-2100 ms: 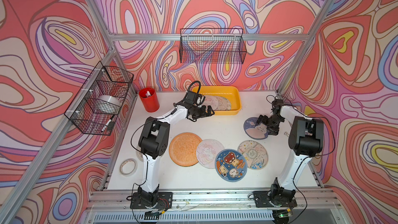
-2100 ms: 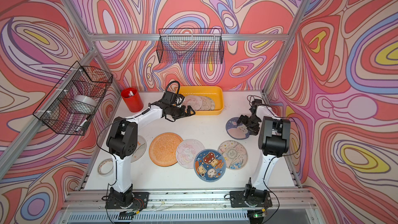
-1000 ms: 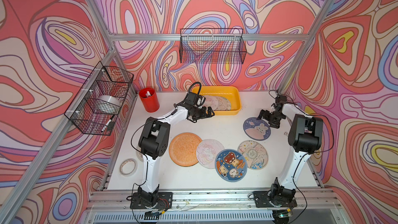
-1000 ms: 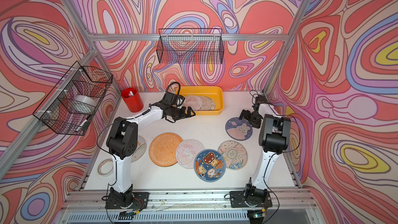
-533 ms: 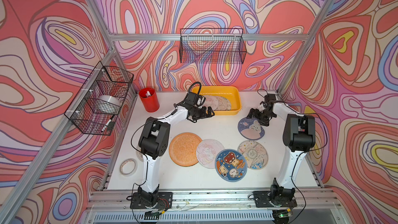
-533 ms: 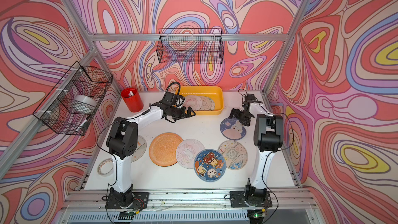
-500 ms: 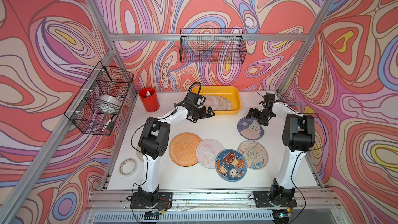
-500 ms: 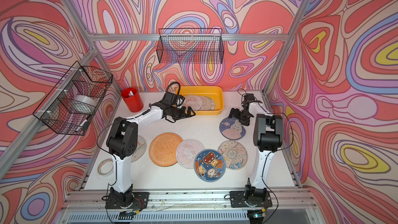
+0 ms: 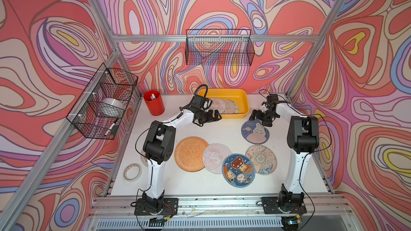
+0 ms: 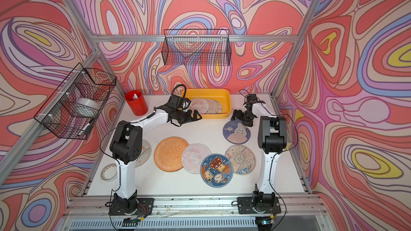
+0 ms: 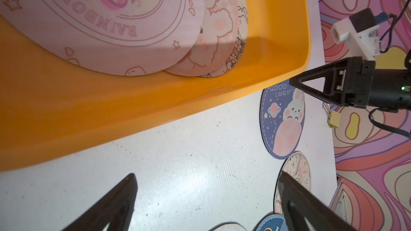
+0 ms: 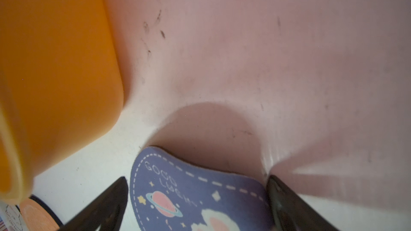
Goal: Put the coasters into the storage box
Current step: Move the coaster to the center of the board, then pick up the coaster from the center of the board.
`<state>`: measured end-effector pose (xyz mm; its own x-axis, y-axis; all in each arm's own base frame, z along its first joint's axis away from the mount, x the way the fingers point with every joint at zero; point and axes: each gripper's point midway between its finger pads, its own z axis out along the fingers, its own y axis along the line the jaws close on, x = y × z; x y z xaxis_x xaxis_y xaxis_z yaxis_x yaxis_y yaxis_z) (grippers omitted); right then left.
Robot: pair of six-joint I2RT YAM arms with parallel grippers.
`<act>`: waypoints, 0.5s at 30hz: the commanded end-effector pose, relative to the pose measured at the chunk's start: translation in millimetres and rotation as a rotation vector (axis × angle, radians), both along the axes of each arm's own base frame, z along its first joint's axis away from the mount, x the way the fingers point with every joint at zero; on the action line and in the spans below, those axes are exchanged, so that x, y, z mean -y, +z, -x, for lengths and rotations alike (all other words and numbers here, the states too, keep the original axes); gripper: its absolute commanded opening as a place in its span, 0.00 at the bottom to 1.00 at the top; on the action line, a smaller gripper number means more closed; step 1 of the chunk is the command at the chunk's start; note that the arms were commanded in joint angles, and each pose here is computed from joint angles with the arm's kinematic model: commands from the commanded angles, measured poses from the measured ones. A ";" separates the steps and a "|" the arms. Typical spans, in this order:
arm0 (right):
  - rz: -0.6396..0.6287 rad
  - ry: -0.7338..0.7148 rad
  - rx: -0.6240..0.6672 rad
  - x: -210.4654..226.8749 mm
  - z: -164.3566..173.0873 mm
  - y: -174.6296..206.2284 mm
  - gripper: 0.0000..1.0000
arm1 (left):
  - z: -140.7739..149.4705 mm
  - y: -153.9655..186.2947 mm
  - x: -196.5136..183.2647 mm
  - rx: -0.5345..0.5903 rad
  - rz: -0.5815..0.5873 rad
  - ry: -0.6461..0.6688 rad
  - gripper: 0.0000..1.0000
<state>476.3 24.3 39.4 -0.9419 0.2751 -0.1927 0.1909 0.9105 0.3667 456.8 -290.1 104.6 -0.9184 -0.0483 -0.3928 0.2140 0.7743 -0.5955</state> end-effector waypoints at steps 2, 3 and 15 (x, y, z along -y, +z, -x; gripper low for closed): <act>0.029 -0.077 -0.061 35.4 28.4 6.5 0.98 | -0.6 11.0 3.2 0.029 0.007 -0.001 1.00; 0.023 -0.082 -0.072 36.9 34.1 6.4 0.98 | -0.4 10.9 3.3 0.029 0.007 -0.001 1.00; -0.043 -0.132 -0.167 37.9 77.5 -1.6 0.93 | -1.1 11.7 5.5 0.032 0.010 -0.013 1.00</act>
<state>405.8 -16.5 34.1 -0.9202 0.3891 -0.0431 0.3543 0.8747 0.3306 455.4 -292.3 104.6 -0.9186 -0.0435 -0.3928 0.2181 0.7729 -0.5959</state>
